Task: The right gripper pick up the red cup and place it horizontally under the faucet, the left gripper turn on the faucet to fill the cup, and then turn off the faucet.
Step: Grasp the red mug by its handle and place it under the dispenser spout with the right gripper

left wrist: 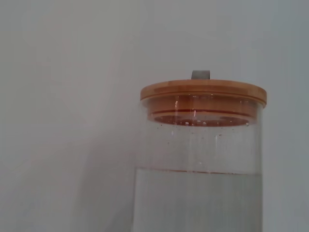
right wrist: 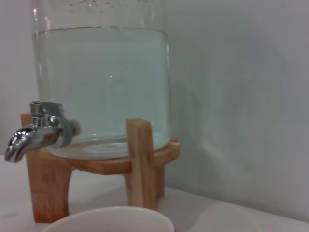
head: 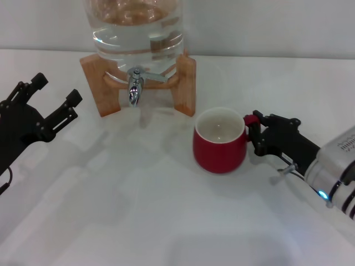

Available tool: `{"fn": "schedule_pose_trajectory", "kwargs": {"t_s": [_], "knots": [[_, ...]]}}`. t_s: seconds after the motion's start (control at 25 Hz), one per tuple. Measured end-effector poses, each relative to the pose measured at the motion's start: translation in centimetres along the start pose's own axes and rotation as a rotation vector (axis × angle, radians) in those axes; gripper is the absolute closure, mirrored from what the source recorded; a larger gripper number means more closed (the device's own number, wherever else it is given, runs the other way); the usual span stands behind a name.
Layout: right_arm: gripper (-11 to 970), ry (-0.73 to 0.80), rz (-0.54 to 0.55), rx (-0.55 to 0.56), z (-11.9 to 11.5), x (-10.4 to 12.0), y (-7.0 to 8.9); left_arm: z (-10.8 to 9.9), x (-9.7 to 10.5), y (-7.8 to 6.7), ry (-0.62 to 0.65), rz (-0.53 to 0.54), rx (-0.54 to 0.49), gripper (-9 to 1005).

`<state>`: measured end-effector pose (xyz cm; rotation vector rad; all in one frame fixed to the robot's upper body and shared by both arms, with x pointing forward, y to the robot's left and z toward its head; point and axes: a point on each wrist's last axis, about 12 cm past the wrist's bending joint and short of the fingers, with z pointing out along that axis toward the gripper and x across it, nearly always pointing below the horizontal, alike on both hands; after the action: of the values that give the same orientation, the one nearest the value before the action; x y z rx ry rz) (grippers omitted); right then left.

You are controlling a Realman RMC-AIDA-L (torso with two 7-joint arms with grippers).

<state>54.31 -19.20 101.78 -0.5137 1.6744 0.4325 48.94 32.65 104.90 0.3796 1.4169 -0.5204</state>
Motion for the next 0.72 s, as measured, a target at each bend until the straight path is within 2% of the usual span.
{"fn": "schedule_pose_trajectory", "kwargs": {"t_s": [0.72], "knots": [[815,0.019,-0.028,-0.112,3.1,-2.0,2.5,-1.0,0.3,-0.2,0.008,-0.009,-0.012,111]]}}
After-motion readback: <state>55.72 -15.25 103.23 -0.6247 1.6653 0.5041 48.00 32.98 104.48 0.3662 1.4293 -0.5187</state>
